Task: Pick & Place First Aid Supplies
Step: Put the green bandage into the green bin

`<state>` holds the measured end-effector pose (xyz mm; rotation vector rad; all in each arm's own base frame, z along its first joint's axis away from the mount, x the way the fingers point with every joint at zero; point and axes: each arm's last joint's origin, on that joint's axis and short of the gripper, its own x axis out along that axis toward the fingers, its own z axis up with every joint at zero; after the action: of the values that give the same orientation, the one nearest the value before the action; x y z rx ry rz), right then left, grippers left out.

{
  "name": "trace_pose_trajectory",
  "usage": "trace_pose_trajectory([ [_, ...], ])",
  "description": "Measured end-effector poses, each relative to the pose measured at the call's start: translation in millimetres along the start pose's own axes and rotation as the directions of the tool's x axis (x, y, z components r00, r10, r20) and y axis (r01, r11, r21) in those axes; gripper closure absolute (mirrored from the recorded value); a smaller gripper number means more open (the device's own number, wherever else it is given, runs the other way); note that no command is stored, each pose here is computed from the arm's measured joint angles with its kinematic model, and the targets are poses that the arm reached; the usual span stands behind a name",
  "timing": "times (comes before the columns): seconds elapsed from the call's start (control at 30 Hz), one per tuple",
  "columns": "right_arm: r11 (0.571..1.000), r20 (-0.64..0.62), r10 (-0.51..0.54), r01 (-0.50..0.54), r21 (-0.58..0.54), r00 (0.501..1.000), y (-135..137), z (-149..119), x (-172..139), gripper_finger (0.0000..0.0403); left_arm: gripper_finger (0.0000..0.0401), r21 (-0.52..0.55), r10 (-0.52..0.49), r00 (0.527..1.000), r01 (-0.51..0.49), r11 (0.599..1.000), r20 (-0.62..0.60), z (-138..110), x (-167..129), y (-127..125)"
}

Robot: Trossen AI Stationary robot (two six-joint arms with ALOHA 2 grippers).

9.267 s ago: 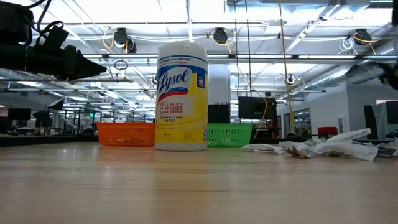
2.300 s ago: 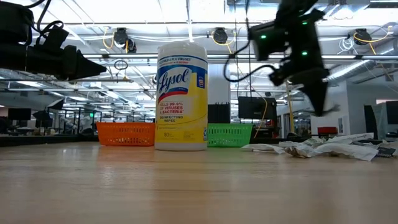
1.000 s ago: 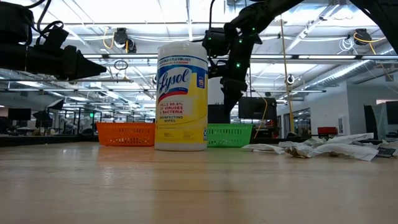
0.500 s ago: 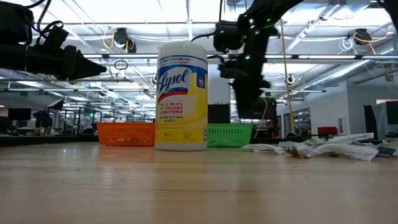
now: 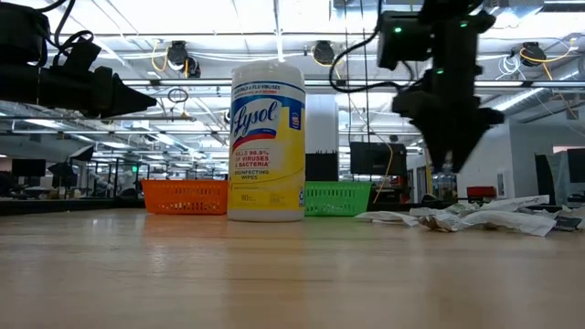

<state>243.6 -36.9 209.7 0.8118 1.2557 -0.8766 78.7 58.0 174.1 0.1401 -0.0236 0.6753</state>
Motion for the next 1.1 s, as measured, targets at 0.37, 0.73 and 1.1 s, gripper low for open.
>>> trace_pose_trajectory([
  [0.37, 0.995, -0.165, 0.045, -0.029, 0.098, 0.985, -18.0, -57.8, 4.6, 0.0183, 0.0091, 0.0, 0.0, 1.0, 0.0, 1.0, 0.0, 0.0, 0.0, 0.0],
  [0.73, 0.996, -0.303, 0.019, 0.01, 0.091, 0.953, -27.5, -102.3, 19.4, 0.0211, 0.0091, 0.0, 0.0, 1.0, 0.0, 1.0, -0.001, -0.1, 0.0, 0.0],
  [1.1, 0.996, -0.371, 0.036, -0.005, 0.084, 0.928, -34.9, -124.8, 43.8, 0.0248, 0.0091, 0.0, 0.0, 1.0, 0.0, 1.0, 0.0, 0.0, 0.0, 0.0],
])
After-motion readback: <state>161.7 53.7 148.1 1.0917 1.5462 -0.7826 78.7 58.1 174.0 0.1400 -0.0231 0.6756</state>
